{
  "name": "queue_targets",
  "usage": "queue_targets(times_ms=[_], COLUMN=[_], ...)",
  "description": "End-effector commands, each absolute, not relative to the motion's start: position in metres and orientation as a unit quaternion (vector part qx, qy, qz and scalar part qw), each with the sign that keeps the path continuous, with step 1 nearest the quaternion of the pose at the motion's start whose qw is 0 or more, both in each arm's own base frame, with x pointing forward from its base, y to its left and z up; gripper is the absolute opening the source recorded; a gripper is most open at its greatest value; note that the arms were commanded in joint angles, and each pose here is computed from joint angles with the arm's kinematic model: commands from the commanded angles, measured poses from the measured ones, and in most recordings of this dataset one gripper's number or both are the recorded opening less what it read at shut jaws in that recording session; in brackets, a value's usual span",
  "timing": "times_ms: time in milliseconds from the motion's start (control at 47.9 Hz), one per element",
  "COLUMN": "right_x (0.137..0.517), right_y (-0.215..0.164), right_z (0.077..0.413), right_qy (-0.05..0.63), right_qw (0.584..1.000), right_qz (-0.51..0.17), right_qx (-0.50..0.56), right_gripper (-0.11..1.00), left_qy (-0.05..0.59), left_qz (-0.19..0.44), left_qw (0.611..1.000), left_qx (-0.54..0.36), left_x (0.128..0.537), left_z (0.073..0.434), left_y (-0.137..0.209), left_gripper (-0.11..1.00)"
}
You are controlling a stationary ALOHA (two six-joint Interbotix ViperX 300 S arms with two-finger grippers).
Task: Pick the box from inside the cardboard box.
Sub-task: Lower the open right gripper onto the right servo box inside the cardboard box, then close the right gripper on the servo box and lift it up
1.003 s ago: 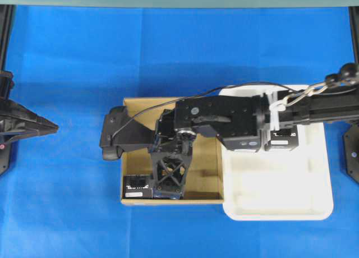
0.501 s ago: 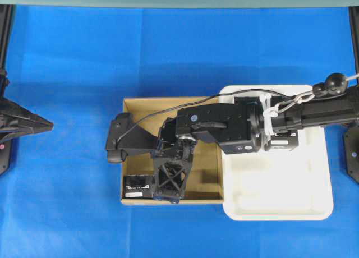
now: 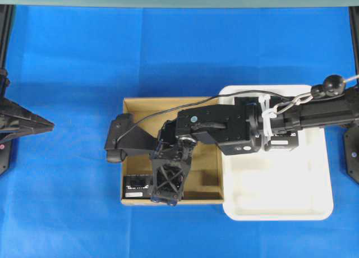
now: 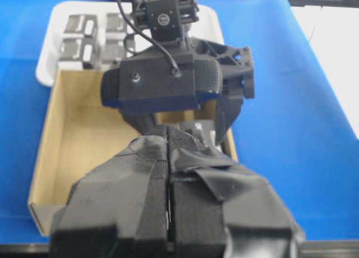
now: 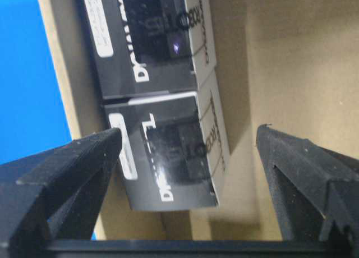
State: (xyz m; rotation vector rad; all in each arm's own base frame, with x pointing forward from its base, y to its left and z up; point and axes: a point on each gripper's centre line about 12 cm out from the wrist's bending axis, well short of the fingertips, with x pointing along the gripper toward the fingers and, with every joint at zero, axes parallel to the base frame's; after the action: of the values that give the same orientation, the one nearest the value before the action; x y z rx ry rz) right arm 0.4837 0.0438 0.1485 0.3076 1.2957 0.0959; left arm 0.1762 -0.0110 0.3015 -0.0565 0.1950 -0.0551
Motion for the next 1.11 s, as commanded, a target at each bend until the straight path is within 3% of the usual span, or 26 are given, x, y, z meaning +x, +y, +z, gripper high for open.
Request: queue_targets(times_ms=[0,376,1086], right_x=[0.484,0.474,0.465], right_y=[0.046,0.041,0.005], right_z=[0.145,0.129,0.131], right_qy=[0.601,0.608,0.621], right_qw=[0.785,0.778,0.770], right_qz=[0.044,0.030,0.006], right_qx=[0.146,0.154,0.146], right_gripper=[1.00,1.00,1.00], left_qy=[0.087,0.087,0.088], left_qz=[-0.028,-0.029,-0.027], left_qw=[0.995,0.995,0.995], left_qx=[-0.028,-0.027,-0.040], left_x=[0.178,0.178,0.178], left_z=[0.311,0.311,0.311], left_y=[-0.011,-0.012,-0.011], left_gripper=[-0.06,-0.06,-0.06])
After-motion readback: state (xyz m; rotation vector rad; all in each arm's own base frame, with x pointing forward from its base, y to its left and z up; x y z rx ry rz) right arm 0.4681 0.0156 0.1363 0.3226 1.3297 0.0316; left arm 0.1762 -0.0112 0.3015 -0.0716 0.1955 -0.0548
